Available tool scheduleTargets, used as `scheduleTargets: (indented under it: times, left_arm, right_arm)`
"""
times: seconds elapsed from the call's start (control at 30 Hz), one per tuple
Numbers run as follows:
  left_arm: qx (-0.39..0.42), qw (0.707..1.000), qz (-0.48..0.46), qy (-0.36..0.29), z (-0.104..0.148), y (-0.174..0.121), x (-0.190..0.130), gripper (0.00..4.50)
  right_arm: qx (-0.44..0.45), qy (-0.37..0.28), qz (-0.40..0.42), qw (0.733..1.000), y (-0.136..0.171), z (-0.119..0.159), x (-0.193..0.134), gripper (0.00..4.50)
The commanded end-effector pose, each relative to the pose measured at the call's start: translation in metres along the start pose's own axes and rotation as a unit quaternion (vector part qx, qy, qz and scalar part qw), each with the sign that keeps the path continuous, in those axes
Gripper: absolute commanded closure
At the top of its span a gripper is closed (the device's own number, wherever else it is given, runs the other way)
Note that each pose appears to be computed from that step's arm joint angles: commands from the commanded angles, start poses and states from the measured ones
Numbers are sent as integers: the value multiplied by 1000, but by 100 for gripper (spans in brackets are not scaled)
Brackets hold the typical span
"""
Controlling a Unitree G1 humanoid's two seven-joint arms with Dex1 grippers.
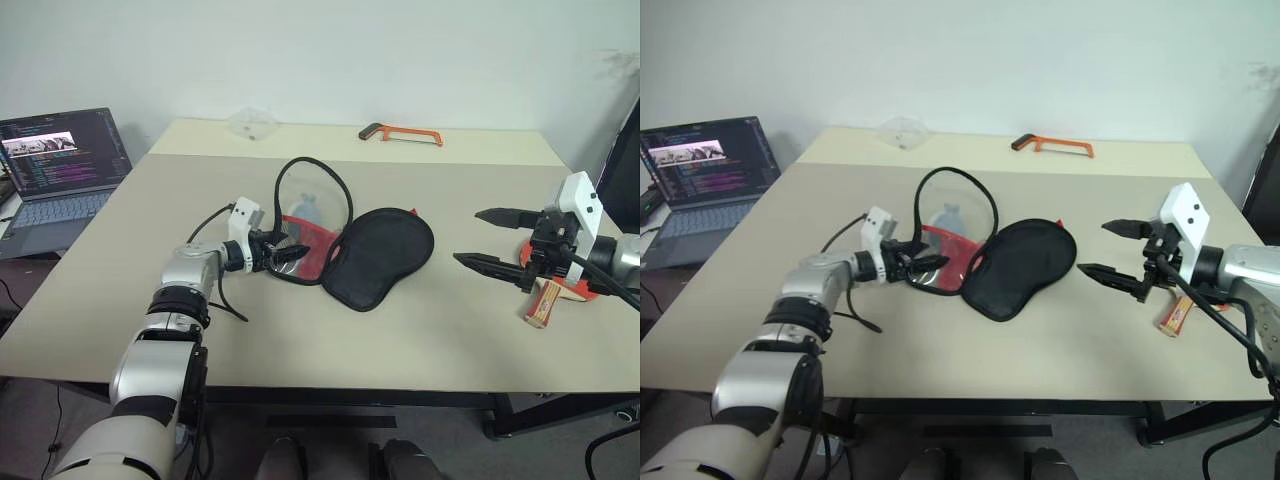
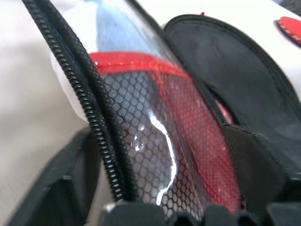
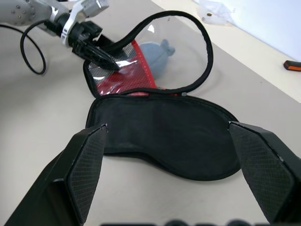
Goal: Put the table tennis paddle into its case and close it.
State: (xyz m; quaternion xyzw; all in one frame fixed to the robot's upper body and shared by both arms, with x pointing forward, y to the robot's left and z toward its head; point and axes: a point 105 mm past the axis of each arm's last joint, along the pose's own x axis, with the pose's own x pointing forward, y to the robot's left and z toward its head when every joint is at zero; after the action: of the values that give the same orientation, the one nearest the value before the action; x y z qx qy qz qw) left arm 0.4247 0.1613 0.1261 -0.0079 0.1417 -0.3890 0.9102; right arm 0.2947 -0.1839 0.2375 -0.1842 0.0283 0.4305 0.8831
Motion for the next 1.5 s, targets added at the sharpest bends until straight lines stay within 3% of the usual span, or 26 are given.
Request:
scheduleTargets:
  times: [0.03,0.3,0.77,1.23,1.5]
  left_arm:
    - [18,999,10,-45,23,-5,9,169]
    - [-4,992,37,-118,46,-22,25,446]
    - [-49,984,95,-143,50,-83,81,446]
    - [-143,970,145,-134,50,-73,94,446]
    - [-171,975,66,-122,59,-109,113,446]
  right_arm:
    - [-23,-18,-19,999,-2,15,-8,0]
    - [-23,-20,-27,999,-3,16,-7,0]
    - [-23,-17,-19,999,-4,14,-1,0]
    - [-19,-17,-14,1000,-5,12,3,0]
    - [-17,-13,-14,1000,-5,9,6,0]
